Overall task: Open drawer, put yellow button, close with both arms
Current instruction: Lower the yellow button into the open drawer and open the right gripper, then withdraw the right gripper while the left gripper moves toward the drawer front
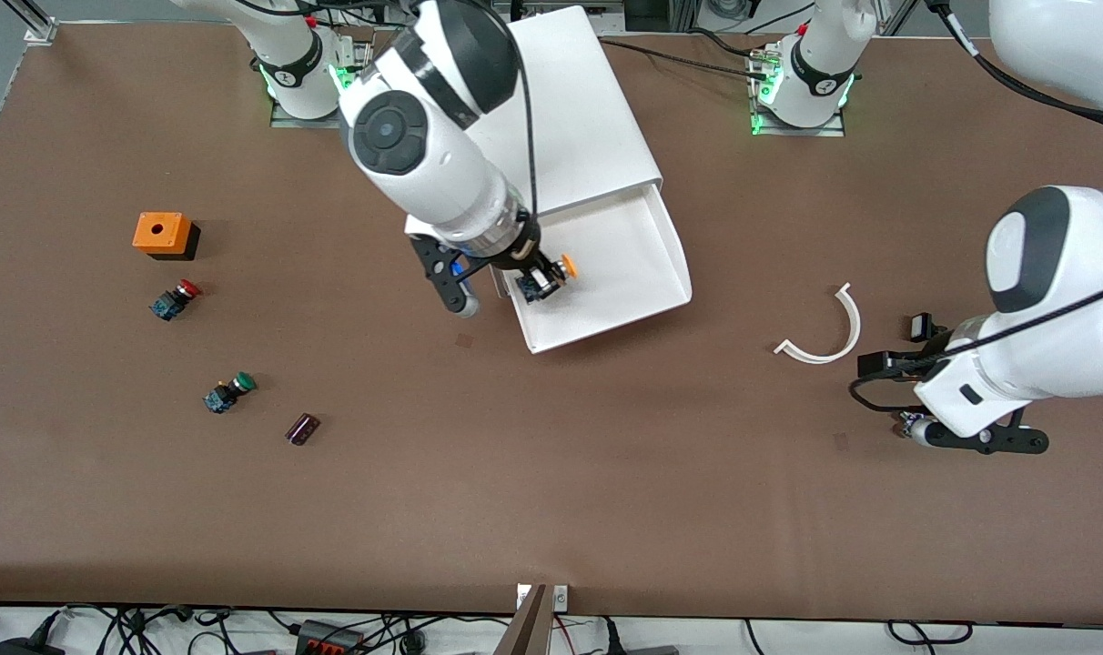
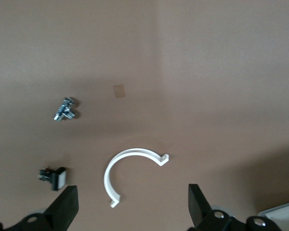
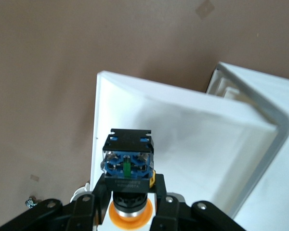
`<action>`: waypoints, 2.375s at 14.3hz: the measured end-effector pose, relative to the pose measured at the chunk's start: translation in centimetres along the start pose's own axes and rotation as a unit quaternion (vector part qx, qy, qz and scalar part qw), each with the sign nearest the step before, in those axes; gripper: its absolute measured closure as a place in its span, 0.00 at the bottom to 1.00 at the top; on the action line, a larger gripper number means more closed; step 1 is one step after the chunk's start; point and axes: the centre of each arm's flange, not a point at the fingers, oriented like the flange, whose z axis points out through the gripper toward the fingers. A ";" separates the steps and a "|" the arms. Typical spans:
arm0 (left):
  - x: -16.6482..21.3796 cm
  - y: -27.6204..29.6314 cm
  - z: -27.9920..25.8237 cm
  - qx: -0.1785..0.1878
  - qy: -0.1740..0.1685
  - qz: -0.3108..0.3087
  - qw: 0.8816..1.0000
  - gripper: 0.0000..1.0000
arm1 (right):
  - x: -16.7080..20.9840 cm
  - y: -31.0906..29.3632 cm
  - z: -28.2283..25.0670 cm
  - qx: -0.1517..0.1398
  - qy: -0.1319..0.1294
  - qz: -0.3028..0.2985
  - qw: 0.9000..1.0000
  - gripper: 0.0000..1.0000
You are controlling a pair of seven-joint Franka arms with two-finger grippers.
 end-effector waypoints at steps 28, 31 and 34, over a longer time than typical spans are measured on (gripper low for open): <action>-0.4 -0.8 2.2 -0.022 -0.011 -0.010 1.000 0.00 | -3.1 0.0 7.4 -0.016 0.020 0.126 0.992 0.03; -0.5 0.0 2.1 -0.023 -0.010 -0.008 1.000 0.00 | -2.4 -0.7 5.6 0.002 0.022 0.130 0.991 0.00; -0.6 2.3 1.9 -0.024 -0.005 -0.032 0.999 0.00 | -0.4 -1.4 2.4 0.027 0.033 0.142 0.989 0.00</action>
